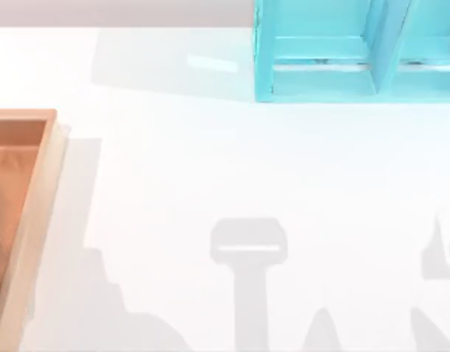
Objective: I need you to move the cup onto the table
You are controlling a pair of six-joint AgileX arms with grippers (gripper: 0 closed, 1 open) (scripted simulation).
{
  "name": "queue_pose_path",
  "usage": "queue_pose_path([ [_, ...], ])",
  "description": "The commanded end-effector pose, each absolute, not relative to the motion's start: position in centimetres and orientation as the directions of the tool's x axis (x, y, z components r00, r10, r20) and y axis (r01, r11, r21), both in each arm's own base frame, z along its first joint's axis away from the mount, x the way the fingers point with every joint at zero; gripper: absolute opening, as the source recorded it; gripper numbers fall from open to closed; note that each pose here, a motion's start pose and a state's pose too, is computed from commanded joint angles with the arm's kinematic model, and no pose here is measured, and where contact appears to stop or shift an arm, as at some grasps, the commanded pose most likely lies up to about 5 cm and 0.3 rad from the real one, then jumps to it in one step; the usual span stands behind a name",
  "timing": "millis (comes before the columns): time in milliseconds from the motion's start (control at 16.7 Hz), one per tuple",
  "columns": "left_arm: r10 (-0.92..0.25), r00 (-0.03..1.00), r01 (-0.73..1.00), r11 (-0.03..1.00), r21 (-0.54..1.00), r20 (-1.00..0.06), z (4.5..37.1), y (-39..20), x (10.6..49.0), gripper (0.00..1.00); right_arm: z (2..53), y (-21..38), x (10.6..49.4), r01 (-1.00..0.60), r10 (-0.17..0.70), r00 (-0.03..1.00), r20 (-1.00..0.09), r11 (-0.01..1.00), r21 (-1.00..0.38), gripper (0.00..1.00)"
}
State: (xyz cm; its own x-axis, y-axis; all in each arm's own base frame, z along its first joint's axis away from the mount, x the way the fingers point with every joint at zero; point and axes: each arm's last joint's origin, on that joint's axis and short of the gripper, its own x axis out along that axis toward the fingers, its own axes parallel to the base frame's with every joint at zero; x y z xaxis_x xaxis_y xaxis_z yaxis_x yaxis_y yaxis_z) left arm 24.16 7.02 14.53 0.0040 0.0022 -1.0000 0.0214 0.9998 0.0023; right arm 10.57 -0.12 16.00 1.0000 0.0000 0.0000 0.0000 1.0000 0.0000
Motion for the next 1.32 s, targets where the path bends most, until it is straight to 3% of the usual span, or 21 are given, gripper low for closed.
queue_pose_path([
  [480, 0.019, 0.045, -0.037, 0.999, 0.017, -0.999, 15.8, 7.4, 25.0, 0.00, 16.0, -0.1, 10.6, 0.000, 0.000, 1.000, 0.000, 1.000, 0.000, 1.00],
  [780, 0.041, 0.141, -0.127, 0.992, 0.023, -0.989, 20.5, 5.4, 26.7, 0.00, 16.0, -0.1, 10.6, 0.000, 0.000, 1.000, 0.000, 1.000, 0.000, 1.00],
  [1140, 0.003, 0.011, 0.001, 1.000, 0.003, -1.000, 23.9, -2.1, 24.7, 0.00, 16.0, -0.1, 10.6, 0.000, 0.000, 1.000, 0.000, 1.000, 0.000, 1.00],
  [1320, 0.002, 0.006, 0.022, 1.000, 0.002, -1.000, 24.6, -3.0, 24.0, 0.00, 16.0, -0.1, 10.6, 0.000, 0.000, 1.000, 0.000, 1.000, 0.000, 1.00],
])
